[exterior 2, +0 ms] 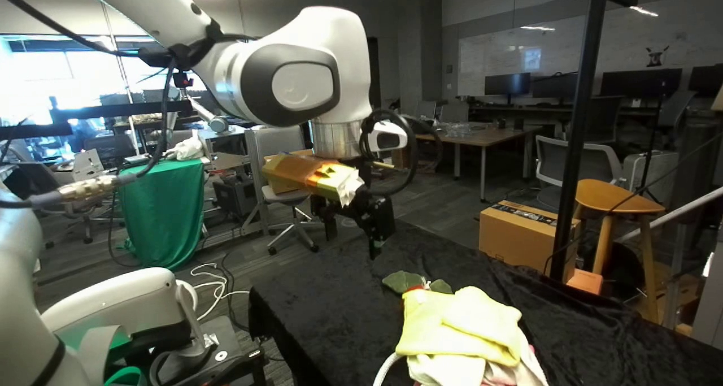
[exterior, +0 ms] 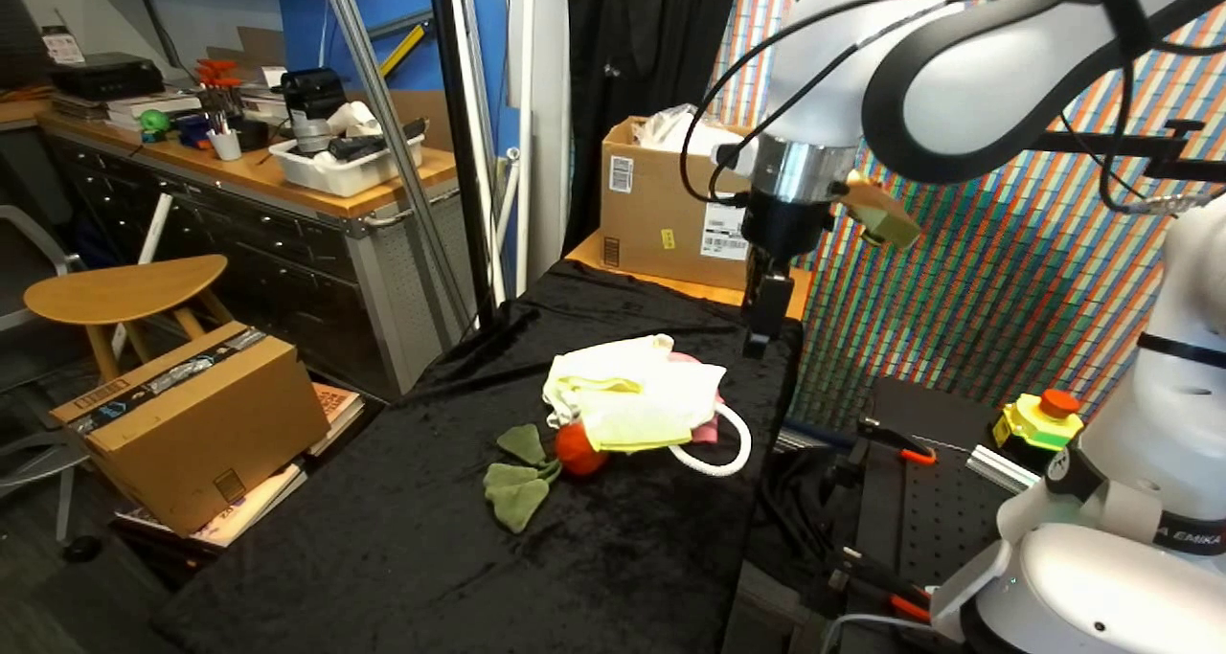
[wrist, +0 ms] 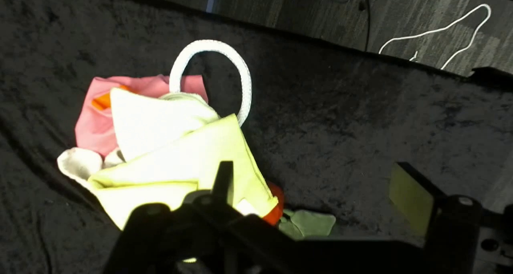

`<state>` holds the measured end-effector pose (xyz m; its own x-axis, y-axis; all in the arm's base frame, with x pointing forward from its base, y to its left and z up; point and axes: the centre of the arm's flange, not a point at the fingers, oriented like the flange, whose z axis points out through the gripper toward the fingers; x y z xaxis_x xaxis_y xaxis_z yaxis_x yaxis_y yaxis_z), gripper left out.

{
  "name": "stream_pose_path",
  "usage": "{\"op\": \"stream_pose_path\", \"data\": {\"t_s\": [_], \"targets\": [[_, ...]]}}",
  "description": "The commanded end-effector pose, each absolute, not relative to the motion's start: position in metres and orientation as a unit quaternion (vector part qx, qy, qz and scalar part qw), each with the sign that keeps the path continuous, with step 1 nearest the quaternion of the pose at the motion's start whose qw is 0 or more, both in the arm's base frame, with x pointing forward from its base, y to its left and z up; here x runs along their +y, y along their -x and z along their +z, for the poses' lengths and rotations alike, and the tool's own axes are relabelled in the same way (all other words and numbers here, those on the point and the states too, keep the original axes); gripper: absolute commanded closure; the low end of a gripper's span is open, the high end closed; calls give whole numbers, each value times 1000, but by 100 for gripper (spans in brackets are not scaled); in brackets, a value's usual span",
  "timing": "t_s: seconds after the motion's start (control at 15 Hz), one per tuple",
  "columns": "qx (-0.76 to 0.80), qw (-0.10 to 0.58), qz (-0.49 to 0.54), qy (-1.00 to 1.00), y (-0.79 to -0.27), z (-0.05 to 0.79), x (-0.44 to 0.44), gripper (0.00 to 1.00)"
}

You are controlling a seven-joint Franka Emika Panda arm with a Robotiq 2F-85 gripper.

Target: Pile all the objects closer to you

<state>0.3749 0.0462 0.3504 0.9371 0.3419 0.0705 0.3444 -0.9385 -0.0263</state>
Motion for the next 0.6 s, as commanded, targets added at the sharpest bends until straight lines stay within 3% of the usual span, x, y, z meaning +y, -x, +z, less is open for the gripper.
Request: {"op": "stream_pose_path", "data": {"t_s": [0.0,0.53], "targets": [[-204,32,-90,974,-323,407,23,0],[-216,49,-175,960,-295,463,-10,0]]}}
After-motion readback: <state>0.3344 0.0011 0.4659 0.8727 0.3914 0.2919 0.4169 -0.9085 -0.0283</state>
